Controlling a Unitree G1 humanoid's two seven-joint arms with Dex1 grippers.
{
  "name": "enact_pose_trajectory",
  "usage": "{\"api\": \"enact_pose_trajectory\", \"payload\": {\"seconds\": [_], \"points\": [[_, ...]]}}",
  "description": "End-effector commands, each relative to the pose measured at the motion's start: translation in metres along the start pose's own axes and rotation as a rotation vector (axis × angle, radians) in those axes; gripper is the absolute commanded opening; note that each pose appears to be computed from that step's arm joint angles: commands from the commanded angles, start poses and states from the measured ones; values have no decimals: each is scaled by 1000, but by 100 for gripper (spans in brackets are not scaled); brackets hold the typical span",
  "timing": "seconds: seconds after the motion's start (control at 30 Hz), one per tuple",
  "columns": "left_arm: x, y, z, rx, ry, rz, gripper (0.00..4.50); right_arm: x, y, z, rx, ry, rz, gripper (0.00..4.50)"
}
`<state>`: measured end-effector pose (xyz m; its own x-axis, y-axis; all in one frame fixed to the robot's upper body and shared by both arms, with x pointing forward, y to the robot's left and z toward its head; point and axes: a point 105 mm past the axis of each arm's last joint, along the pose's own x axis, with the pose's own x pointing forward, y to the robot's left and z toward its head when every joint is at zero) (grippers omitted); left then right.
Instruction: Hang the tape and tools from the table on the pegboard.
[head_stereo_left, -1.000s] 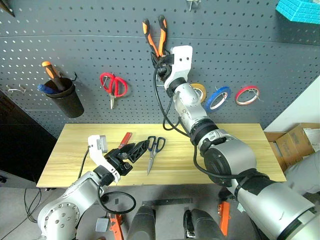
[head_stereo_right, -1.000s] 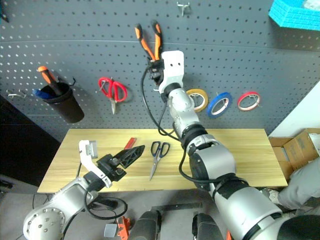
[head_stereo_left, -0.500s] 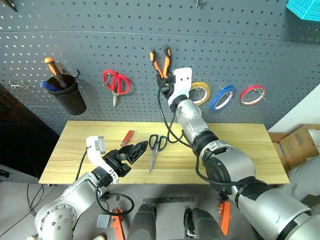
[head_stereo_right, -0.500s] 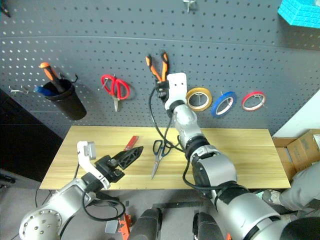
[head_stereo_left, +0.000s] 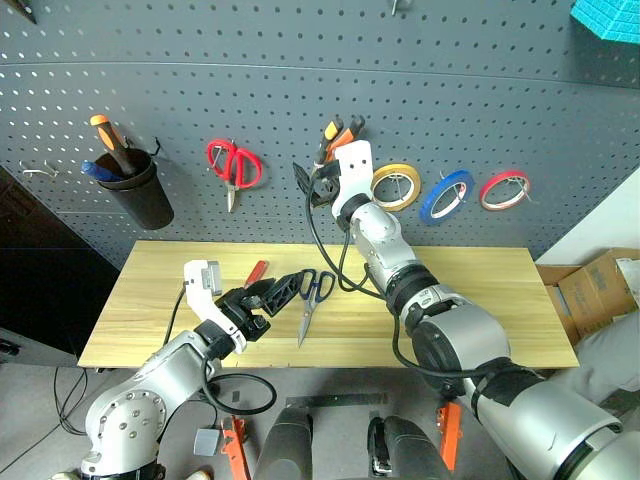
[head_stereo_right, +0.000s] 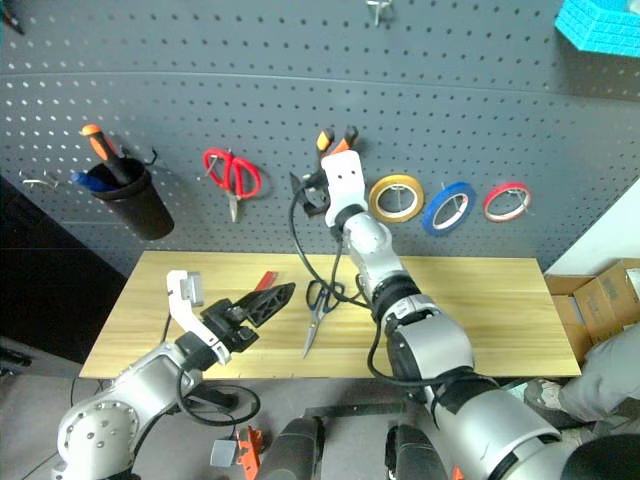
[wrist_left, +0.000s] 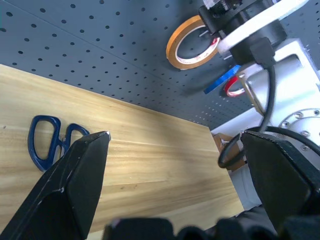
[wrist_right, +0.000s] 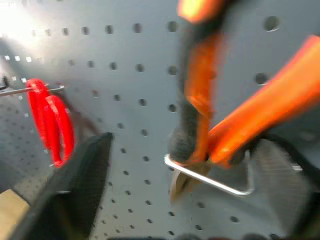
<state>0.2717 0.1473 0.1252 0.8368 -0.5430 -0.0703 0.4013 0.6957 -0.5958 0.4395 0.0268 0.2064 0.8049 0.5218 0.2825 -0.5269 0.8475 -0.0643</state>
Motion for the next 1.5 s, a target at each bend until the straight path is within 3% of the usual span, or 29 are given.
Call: {"api": "enact_pose_trajectory", "payload": {"seconds": [0.03,0.3,0.43,0.57,0.8,1.13,1.43,1.5], "points": [[8,3,6,67,-5,6,450,-10,-3,-2,17,-9,49,448],[26,27,-1,170,61,106,450,-70,-10,-5,19,36,108,448],[37,50,-28,262,200,180,450,-105,4,-8,45,106,148,448],[51,72,-44,314,257,296,450,-133,17,-11,46,166,260,448],[58,89,-89,402,385,442,450,-180,29,-32,-50,292,479,448],[39,104,-112,430,475,554,450,-187,32,-29,-73,291,538,448],[26,121,-113,440,536,662,450,-189,38,-26,-55,291,580,448],[25,121,-114,433,546,652,411,-188,36,-27,-55,292,575,450]]}}
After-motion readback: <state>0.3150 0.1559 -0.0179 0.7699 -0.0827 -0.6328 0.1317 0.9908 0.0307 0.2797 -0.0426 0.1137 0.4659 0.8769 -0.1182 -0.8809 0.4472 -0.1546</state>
